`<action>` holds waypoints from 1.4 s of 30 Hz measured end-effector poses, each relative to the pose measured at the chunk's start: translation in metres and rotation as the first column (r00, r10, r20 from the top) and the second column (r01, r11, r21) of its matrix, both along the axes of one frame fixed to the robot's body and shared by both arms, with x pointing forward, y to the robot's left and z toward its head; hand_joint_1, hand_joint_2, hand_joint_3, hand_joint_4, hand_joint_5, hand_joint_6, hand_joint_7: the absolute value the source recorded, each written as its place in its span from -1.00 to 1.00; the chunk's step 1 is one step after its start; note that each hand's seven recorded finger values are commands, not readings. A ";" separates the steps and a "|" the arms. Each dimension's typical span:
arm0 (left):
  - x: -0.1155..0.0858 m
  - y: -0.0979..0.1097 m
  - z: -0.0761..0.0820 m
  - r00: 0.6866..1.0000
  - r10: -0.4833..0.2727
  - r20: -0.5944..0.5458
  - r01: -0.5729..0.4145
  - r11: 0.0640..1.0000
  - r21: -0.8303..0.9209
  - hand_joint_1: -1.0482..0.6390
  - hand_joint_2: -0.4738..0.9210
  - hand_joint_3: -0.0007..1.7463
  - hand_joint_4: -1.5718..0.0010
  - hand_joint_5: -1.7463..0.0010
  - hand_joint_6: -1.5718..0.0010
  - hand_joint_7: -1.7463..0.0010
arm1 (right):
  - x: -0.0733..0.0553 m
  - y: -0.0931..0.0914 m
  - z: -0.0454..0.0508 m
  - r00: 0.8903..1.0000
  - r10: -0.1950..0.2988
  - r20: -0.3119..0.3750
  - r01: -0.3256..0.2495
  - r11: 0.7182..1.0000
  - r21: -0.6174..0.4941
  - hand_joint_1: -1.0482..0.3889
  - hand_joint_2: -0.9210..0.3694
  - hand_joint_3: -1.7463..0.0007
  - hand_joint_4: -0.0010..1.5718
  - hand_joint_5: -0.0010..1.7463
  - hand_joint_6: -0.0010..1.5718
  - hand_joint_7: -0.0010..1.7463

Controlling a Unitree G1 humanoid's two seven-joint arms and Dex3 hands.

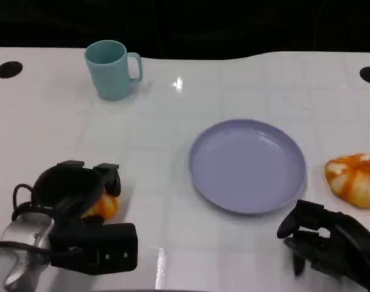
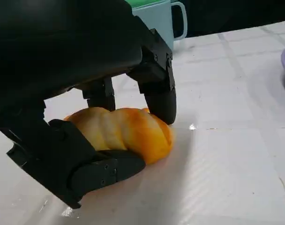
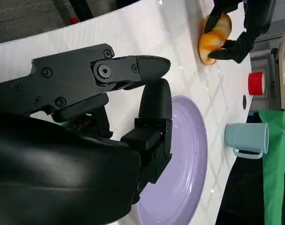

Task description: Grasp the bread from the table and place it into the plate.

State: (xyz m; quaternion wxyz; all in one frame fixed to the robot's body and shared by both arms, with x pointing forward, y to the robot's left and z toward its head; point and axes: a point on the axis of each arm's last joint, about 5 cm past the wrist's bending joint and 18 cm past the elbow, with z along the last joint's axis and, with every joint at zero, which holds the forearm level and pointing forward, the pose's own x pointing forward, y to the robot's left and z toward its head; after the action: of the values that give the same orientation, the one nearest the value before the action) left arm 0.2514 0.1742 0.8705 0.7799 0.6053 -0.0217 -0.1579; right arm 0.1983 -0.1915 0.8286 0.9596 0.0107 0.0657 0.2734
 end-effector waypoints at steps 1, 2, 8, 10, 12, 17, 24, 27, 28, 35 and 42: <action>0.001 0.001 -0.001 1.000 0.002 0.005 -0.002 1.000 -0.006 0.07 0.31 0.53 0.07 -1.00 0.38 -1.00 | 0.000 0.000 -0.0001 1.000 0.000 0.000 0.000 1.000 0.000 -0.25 -1.00 0.67 -0.17 1.00 -0.16 0.59; 0.002 0.002 -0.003 1.000 0.004 0.015 -0.003 1.000 -0.015 0.06 0.30 0.56 0.07 -1.00 0.38 -1.00 | 0.000 0.000 0.0000 1.000 -0.001 0.000 0.001 1.000 -0.001 -0.26 -1.00 0.67 -0.17 1.00 -0.16 0.59; 0.002 0.004 -0.008 0.997 0.007 0.076 -0.002 0.998 -0.067 0.05 0.34 0.43 0.07 -1.00 0.36 -1.00 | 0.000 0.000 0.0001 1.000 -0.007 0.004 0.007 1.000 -0.006 -0.25 -1.00 0.67 -0.17 1.00 -0.16 0.57; 0.002 0.003 -0.007 0.995 -0.001 0.102 0.010 0.996 -0.087 0.04 0.34 0.40 0.07 -1.00 0.35 -1.00 | 0.000 0.000 -0.0001 1.000 -0.010 0.002 0.010 1.000 -0.008 -0.25 -1.00 0.67 -0.17 1.00 -0.16 0.57; 0.002 0.001 -0.004 0.991 -0.014 0.136 0.028 0.994 -0.106 0.04 0.34 0.38 0.06 -1.00 0.35 -1.00 | 0.001 0.001 0.0002 1.000 -0.012 -0.001 0.012 1.000 -0.011 -0.25 -1.00 0.67 -0.17 1.00 -0.16 0.57; 0.005 -0.007 0.008 0.978 -0.036 0.207 0.071 0.984 -0.166 0.10 0.26 0.47 0.12 -1.00 0.39 -1.00 | 0.001 0.000 -0.0001 1.000 -0.004 -0.005 0.004 1.000 -0.003 -0.23 -1.00 0.68 -0.17 1.00 -0.16 0.56; 0.018 -0.016 0.026 0.966 -0.062 0.251 0.111 0.977 -0.183 0.05 0.40 0.27 0.09 -1.00 0.38 -1.00 | 0.001 -0.002 -0.0036 1.000 0.000 0.001 0.000 1.000 0.018 -0.30 -1.00 0.69 -0.16 1.00 -0.15 0.58; 0.025 -0.024 0.035 0.956 -0.078 0.281 0.137 0.971 -0.195 0.04 0.45 0.17 0.06 -1.00 0.36 -1.00 | 0.001 -0.002 -0.0039 1.000 -0.002 0.005 0.002 1.000 0.016 -0.29 -1.00 0.69 -0.16 1.00 -0.16 0.58; 0.028 -0.028 0.037 0.954 -0.085 0.286 0.146 0.969 -0.198 0.03 0.45 0.16 0.06 -1.00 0.35 -1.00 | 0.001 -0.002 -0.0038 1.000 -0.002 0.007 0.002 1.000 0.016 -0.29 -1.00 0.68 -0.16 1.00 -0.16 0.58; 0.036 -0.047 0.040 0.950 -0.129 0.285 0.193 0.958 -0.211 0.06 0.51 -0.08 -0.01 -1.00 0.31 -1.00 | 0.000 -0.004 -0.0052 1.000 0.003 0.013 -0.003 1.000 0.023 -0.27 -1.00 0.68 -0.16 1.00 -0.18 0.59; 0.044 -0.074 0.052 0.917 -0.175 0.357 0.269 0.934 -0.234 0.06 0.45 0.08 -0.04 -1.00 0.26 -1.00 | 0.001 -0.007 -0.0057 1.000 0.017 0.020 -0.018 0.999 0.035 -0.26 -1.00 0.68 -0.15 1.00 -0.17 0.61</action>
State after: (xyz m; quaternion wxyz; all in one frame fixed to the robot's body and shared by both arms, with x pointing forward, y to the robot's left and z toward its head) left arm 0.2956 0.0997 0.9227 0.8190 0.5010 -0.2435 -0.1378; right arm 0.1991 -0.1984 0.8228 0.9574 0.0243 0.0514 0.2830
